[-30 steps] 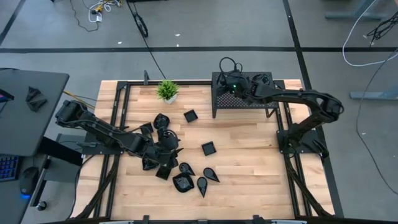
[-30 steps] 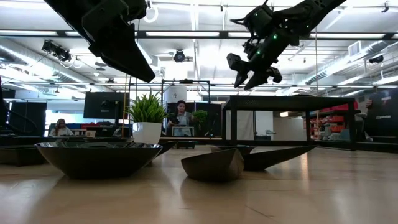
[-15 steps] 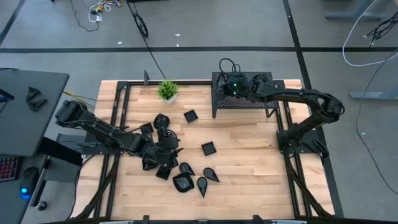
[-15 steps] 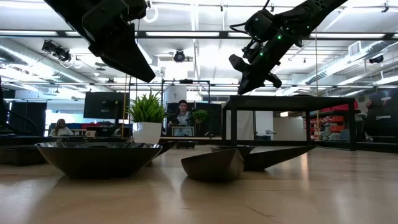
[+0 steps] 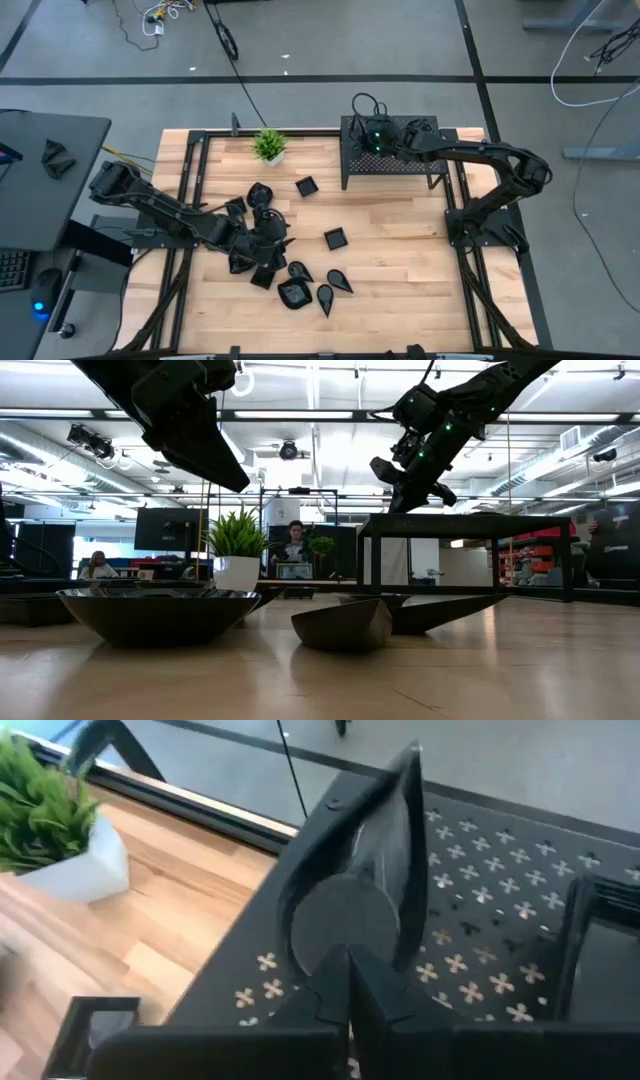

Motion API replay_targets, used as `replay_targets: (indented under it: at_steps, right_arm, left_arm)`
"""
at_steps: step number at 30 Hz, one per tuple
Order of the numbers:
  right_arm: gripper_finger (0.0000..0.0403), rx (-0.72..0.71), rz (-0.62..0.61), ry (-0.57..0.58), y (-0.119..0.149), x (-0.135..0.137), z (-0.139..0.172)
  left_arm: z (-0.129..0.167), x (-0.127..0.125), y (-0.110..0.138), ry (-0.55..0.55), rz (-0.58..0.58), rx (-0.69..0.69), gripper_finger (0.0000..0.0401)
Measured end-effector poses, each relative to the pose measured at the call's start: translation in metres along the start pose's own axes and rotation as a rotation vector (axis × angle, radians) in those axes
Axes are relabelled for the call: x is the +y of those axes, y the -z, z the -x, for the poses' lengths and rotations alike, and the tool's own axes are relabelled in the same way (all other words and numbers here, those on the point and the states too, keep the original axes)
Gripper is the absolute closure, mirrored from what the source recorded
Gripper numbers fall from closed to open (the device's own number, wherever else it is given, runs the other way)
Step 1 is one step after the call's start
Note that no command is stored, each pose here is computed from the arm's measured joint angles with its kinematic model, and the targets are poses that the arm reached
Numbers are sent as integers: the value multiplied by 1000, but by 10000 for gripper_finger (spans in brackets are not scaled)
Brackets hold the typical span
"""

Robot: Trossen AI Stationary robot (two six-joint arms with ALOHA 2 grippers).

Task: Pick & Place Mini shaped plates
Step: Stack the black drop-shaped plate on top of the black drop-shaped plate on the shelf

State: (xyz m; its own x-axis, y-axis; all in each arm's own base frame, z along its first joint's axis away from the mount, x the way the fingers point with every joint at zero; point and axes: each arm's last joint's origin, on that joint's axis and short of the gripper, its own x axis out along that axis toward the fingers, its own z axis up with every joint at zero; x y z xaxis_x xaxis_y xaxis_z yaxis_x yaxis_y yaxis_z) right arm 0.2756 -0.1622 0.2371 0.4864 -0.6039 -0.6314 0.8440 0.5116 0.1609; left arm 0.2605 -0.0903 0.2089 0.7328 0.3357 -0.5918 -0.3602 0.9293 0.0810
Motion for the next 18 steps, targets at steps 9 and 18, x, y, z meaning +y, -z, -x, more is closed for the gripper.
replay_targets:
  at_steps: [9,18]
  right_arm:
    - [389,-78,19,-46,-7,7,2]
    - [399,-79,40,-58,-5,10,1]
  left_arm:
    - [0,0,0,0,-1,0,208]
    - [0,0,0,0,-2,0,208]
